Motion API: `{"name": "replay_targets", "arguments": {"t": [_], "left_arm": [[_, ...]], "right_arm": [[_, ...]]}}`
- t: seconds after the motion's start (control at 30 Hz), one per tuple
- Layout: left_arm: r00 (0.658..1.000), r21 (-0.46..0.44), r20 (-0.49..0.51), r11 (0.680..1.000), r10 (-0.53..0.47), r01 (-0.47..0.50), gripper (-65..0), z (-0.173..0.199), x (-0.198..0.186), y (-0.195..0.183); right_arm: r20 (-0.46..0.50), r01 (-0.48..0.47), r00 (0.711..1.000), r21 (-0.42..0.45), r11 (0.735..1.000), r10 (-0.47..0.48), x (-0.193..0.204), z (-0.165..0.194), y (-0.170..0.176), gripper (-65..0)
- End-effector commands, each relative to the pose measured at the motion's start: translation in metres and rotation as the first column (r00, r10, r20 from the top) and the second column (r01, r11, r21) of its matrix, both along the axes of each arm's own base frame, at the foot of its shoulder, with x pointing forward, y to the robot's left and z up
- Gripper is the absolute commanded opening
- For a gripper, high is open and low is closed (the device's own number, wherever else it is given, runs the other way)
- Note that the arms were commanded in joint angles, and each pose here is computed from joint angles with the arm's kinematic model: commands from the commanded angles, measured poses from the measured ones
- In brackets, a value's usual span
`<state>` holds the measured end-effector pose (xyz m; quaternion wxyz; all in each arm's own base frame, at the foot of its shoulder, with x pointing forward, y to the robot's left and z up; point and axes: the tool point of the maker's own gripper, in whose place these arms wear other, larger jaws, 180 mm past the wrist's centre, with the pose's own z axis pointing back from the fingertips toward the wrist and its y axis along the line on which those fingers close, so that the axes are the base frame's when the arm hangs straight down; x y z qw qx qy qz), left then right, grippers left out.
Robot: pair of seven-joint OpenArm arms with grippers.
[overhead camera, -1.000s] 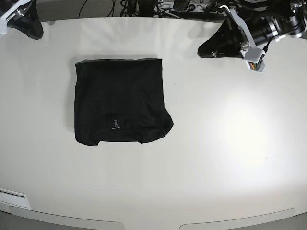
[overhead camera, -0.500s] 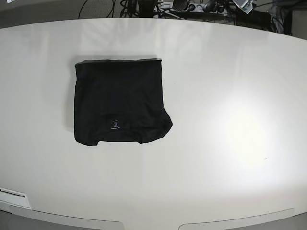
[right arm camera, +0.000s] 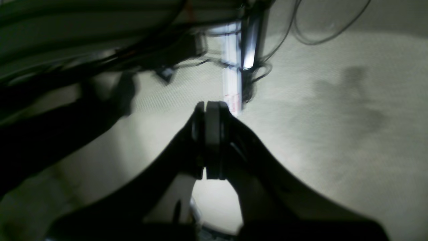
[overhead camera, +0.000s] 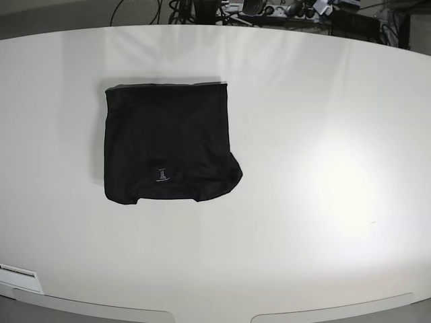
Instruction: Fold the T-shirt properly
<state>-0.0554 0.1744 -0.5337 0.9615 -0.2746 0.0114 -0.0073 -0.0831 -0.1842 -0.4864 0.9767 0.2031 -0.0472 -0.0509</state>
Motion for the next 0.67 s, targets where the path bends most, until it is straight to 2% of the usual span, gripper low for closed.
{"name": "replay_targets", "arguments": {"t": [0.0, 0.13, 0.3, 0.4, 0.53, 0.63], "left_arm": [[0.999, 0.042, 0.042, 0.999, -0.023, 0.021, -65.0, -0.010, 0.009, 0.012], [0.969, 0.184, 0.196, 0.976, -0.150, 0.114, -65.0, -0.056, 0.036, 0.019], [0.948, 0.332, 0.271, 0.941, -0.167, 0.071, -65.0, -0.094, 0.061, 0.000], [0.939, 0.360, 0.293, 0.931, -0.179, 0.065, -65.0, -0.105, 0.060, -0.027], [0.935, 0.381, 0.326, 0.925, -0.140, 0.006, -65.0, -0.108, 0.059, -0.057], [0.944, 0.346, 0.318, 0.938, -0.092, -0.025, -65.0, -0.108, 0.054, -0.083]], "right_arm": [[0.006, -0.016, 1.000, -0.011, 1.000, 0.017, -0.002, -0.007, -0.003, -65.0], [0.020, -0.043, 0.999, -0.104, 0.994, 0.045, 0.008, -0.054, -0.017, -65.0], [-0.024, -0.087, 0.996, -0.212, 0.973, 0.084, 0.021, -0.102, -0.023, -65.0], [-0.026, -0.105, 0.995, -0.238, 0.966, 0.101, 0.036, -0.123, -0.002, -65.0], [-0.024, -0.242, 0.969, -0.328, 0.913, 0.248, 0.062, -0.139, 0.028, -65.0], [0.004, -0.303, 0.947, -0.317, 0.898, 0.321, 0.075, -0.141, 0.058, -65.0]]}}
